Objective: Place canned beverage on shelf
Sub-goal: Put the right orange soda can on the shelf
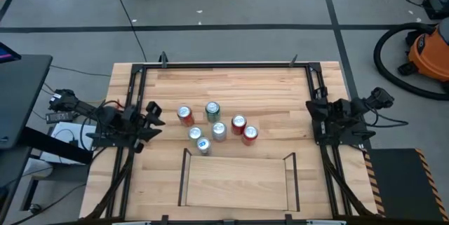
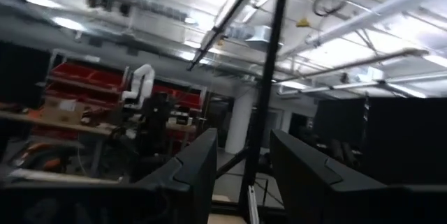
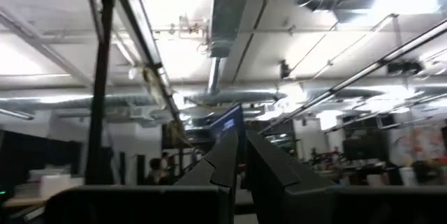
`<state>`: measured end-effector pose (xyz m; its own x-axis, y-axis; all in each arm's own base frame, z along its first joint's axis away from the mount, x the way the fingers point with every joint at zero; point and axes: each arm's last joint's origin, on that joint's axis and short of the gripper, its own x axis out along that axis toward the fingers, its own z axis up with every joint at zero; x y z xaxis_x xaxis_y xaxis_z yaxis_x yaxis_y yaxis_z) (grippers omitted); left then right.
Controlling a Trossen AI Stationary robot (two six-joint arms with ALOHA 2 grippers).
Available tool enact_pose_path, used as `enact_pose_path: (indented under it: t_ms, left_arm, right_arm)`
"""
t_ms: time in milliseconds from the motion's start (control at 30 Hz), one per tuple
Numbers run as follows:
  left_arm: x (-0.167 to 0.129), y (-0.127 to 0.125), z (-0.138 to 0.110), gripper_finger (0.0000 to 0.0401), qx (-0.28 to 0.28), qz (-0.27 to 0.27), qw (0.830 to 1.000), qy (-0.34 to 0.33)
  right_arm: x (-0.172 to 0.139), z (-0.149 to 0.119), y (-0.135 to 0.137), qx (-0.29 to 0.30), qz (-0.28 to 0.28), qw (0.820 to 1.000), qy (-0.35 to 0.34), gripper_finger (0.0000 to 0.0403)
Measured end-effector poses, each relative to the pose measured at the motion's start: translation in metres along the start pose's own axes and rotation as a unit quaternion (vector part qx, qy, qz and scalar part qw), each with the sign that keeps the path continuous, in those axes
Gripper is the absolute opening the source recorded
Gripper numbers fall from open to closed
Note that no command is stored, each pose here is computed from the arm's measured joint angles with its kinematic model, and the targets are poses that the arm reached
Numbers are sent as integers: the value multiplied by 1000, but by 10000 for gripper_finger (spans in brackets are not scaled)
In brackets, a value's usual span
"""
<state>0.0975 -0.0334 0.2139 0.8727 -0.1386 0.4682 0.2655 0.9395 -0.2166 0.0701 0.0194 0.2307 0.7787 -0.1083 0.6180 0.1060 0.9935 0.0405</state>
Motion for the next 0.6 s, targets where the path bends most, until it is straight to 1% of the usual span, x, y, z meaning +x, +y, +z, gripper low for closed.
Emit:
enact_pose_path:
  t_ms: [67, 133, 200, 267, 333, 533, 600]
  left_arm:
    - [0, 1, -1, 142, -5, 23, 1000, 3]
    - [0, 3, -2, 142, -1, 51, 999, 6]
    - [1, 5, -5, 142, 11, 84, 996, 18]
    - [5, 6, -4, 142, 28, 113, 993, 33]
    - [10, 7, -1, 142, 38, 134, 989, 42]
    - [27, 8, 4, 142, 59, 161, 982, 81]
    - [32, 8, 5, 142, 66, 168, 979, 93]
  right_arm:
    - [0, 1, -1, -4, 5, 1000, -11, 39]
    - [1, 1, 0, -10, 28, 999, -21, 39]
    - [2, 1, 1, -2, 53, 998, -28, 39]
    - [4, -2, 2, 7, 73, 997, -24, 39]
    - [5, -5, 4, 15, 80, 997, -13, 39]
    - [14, -18, 7, 30, 79, 996, 36, 39]
    - [20, -20, 9, 25, 78, 995, 50, 39]
